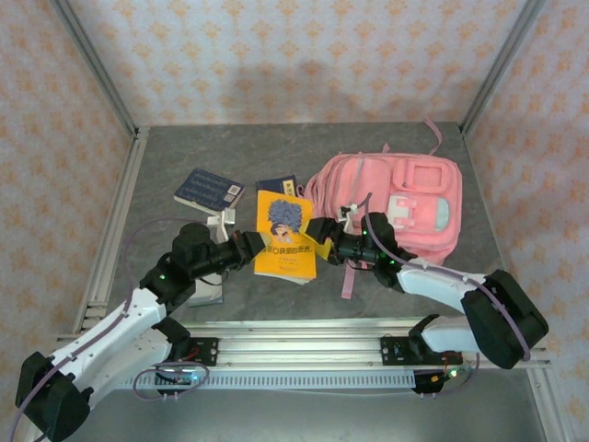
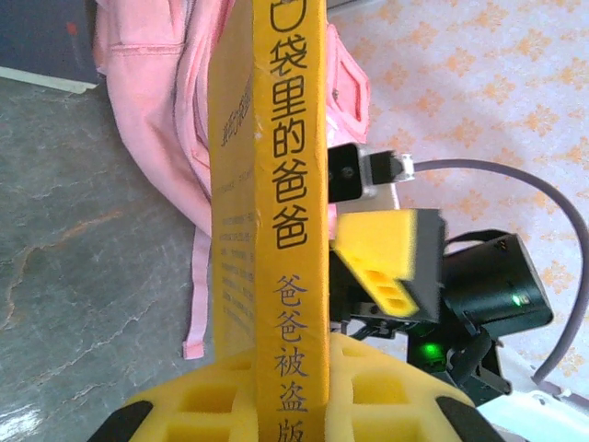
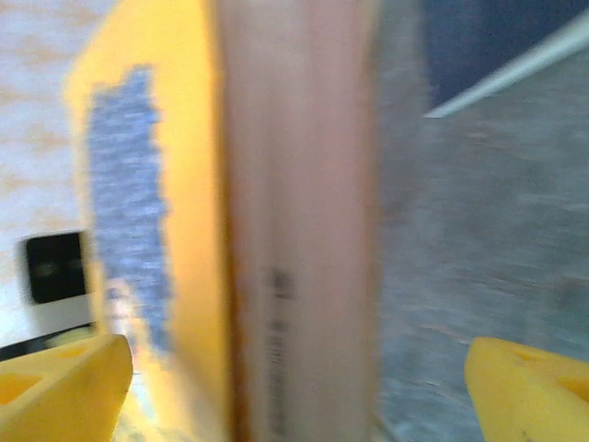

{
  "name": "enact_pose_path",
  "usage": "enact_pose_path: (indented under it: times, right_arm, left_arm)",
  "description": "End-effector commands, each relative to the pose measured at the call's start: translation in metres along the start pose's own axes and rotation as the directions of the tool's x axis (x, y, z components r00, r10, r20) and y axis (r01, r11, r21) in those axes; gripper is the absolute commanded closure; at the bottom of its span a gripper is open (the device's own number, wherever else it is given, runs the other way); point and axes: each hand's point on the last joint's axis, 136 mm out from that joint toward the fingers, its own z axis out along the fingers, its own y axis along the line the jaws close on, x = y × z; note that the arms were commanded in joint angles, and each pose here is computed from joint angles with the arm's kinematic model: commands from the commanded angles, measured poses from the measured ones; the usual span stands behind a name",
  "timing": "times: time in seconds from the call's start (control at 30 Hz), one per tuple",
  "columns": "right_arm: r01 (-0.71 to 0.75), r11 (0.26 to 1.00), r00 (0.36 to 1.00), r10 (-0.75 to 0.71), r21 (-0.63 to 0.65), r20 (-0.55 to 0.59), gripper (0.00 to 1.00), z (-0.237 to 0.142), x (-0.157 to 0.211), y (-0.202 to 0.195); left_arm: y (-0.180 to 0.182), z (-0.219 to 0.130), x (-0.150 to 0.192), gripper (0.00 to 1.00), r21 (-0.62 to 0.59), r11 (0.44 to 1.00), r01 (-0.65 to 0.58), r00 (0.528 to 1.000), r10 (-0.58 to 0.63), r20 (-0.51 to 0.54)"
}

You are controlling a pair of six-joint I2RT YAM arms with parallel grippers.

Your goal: Pack books, pencil case, and school supplies into a backpack

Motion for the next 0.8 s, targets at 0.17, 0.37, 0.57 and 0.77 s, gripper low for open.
enact_pose_path:
  times: [0.17, 0.37, 0.57, 0.77]
  right_arm:
    - [-0.031, 0.946, 0.999, 0.026, -0.324, -0.02, 0.08, 0.007, -0.004, 0.067]
    - [-0.047, 0.962, 0.999, 0.04, -0.269, -0.031, 0.08, 0.02, -0.002, 0.042]
    - [-0.031, 0.925, 0.998, 0.007, -0.379, -0.065, 0.18, 0.016, 0.003, 0.07]
    - [-0.017, 0.896, 0.999, 0.003, -0.444, -0.033, 0.36, 0.002, -0.008, 0.093]
  left_arm:
    - [-0.072, -0.018, -0.015, 1.0, 0.208, 0.977, -0.039, 0.998, 0.026, 0.065]
    - [-0.089, -0.026, -0.01, 1.0, 0.23, 0.97, -0.078, 0.996, 0.066, 0.057]
    - [-0.083, -0.023, -0.007, 1.0, 0.209, 0.974, -0.088, 0.996, 0.08, 0.047]
    - [-0.069, -0.016, -0.006, 1.0, 0.144, 0.985, -0.094, 0.995, 0.09, 0.036]
